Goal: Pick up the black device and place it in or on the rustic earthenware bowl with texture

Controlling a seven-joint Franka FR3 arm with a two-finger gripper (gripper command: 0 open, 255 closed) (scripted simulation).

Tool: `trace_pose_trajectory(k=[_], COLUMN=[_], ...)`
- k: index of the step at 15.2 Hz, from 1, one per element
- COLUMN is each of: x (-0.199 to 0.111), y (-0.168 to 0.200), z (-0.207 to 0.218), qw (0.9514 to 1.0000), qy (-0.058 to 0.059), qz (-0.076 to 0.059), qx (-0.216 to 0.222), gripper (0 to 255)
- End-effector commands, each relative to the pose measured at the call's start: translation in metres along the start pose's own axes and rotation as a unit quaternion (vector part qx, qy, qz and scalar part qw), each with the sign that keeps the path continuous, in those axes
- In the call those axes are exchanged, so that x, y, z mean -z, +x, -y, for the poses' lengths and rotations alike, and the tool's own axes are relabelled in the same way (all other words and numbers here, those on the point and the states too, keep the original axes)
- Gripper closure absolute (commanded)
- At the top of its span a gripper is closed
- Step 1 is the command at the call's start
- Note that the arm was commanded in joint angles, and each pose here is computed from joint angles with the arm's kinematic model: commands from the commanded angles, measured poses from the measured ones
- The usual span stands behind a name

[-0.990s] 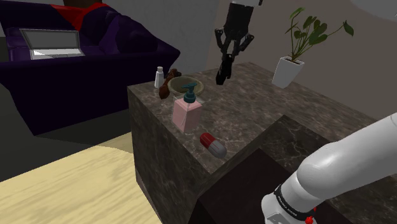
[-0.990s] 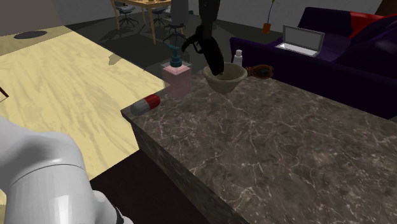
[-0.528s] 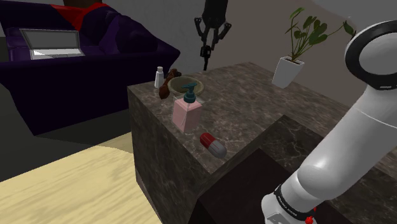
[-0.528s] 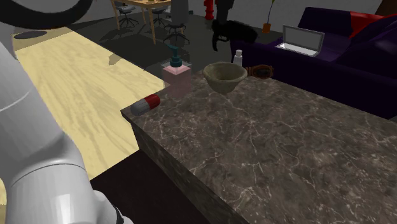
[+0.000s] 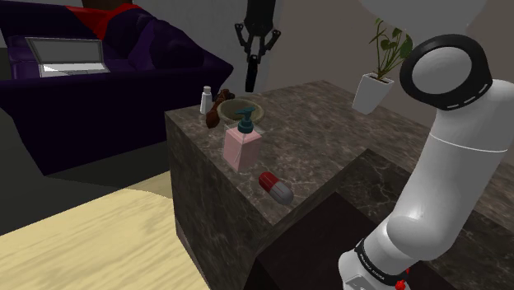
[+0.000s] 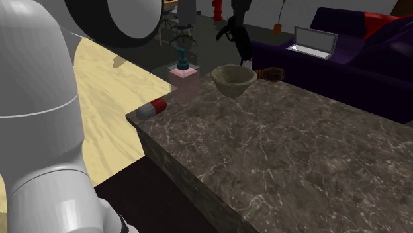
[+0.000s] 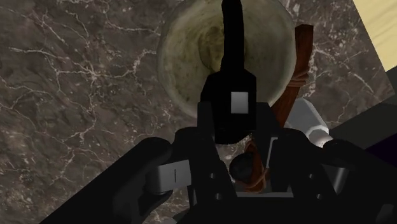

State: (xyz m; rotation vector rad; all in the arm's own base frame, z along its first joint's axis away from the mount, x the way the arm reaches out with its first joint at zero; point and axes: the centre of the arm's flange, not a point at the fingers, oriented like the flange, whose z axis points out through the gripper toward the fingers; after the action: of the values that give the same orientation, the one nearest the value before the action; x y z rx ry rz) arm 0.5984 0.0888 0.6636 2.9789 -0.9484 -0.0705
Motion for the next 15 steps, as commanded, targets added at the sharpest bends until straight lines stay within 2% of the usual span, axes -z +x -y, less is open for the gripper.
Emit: trace_pose_trajectory(k=[1,15], x=[-0.011,-0.084], y=[0.0,0.003], z=[0.001,0.003], qw=[1.0,1.0], qy=[0.0,0.0], qz=[0.0,0.0], qx=[0.0,0.0], gripper=[255,255])
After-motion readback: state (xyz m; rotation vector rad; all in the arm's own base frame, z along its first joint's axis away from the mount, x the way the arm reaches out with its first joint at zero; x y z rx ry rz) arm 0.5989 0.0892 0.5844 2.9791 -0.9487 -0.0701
